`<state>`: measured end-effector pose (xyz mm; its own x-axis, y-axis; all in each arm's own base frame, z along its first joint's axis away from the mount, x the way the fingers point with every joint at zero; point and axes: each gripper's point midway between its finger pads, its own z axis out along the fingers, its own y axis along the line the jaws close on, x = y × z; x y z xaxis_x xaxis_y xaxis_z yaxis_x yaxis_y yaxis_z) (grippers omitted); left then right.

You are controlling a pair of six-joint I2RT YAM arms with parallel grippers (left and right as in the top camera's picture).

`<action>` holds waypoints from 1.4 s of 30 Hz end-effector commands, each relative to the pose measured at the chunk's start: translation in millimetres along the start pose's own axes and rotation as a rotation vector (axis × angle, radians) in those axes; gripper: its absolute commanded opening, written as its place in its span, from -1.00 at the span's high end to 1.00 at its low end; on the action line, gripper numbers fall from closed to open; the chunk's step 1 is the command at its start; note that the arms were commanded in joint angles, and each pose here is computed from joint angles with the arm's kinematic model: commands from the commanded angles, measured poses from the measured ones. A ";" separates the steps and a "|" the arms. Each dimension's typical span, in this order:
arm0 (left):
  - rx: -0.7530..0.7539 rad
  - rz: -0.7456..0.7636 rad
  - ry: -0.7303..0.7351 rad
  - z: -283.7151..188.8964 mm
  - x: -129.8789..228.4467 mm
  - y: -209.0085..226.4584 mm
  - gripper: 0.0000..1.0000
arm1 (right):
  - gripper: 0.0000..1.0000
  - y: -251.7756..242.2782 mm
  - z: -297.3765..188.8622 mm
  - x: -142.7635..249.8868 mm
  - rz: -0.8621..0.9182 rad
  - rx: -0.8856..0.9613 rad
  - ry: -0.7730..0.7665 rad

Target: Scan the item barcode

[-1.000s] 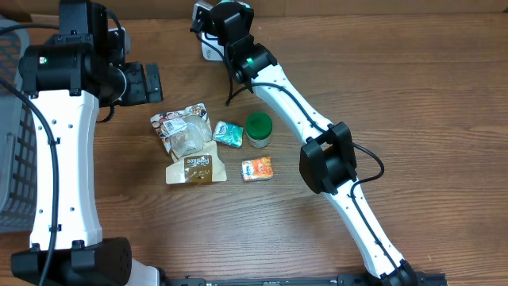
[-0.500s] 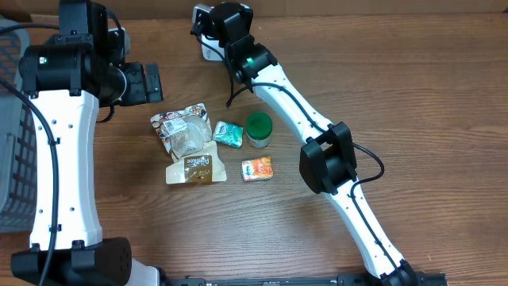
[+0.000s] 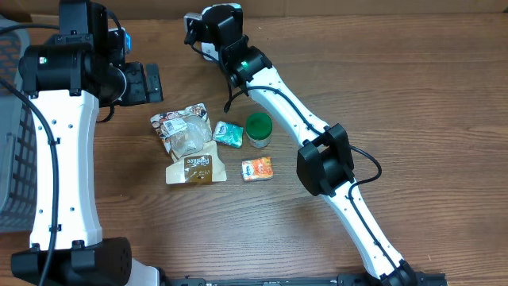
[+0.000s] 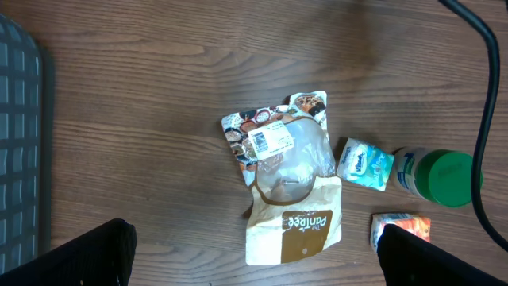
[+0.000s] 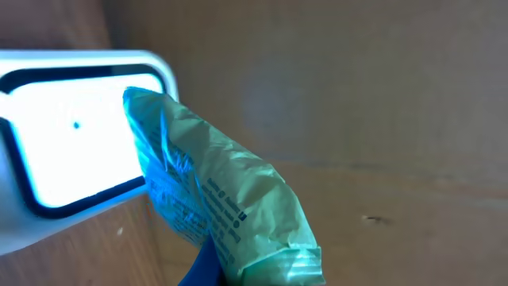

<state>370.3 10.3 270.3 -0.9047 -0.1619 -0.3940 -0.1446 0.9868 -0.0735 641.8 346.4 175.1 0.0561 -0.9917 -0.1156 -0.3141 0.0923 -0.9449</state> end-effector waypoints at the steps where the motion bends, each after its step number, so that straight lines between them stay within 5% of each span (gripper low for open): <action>1: -0.001 0.019 -0.012 -2.3 -3.2 -0.1 -0.99 | 0.92 -25.0 -9.0 -7.1 0.018 0.070 -0.001; 13: -0.002 0.019 -0.012 -2.3 -3.2 -0.1 -0.99 | 0.92 -148.6 -65.3 37.8 0.671 0.175 -0.031; 18: -0.002 0.019 -0.012 -2.3 -3.2 -0.1 -0.99 | 0.92 -181.5 -124.6 63.2 0.899 -0.015 -0.072; 23: -0.002 0.019 -0.012 -2.3 -3.2 -0.1 -0.99 | 0.92 -201.2 -199.6 101.8 1.319 -0.243 -0.061; 26: -0.001 0.019 -0.012 -2.3 -3.2 -0.1 -0.99 | 0.92 -198.7 -239.6 146.4 1.571 -0.317 0.073; 33: -0.002 0.019 -0.012 -2.3 -3.2 -0.1 -0.99 | 0.92 -155.2 -295.0 230.9 1.758 -0.551 0.347; 42: -0.002 0.019 -0.012 -2.3 -3.2 -0.1 -0.99 | 0.92 -72.7 -273.8 316.9 1.924 -0.655 0.742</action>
<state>370.3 10.3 270.3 -0.9047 -0.1619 -0.3940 -0.1446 0.9868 -0.0735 419.6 5.2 318.1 -0.8564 0.3476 -0.3818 0.2172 0.9134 0.3443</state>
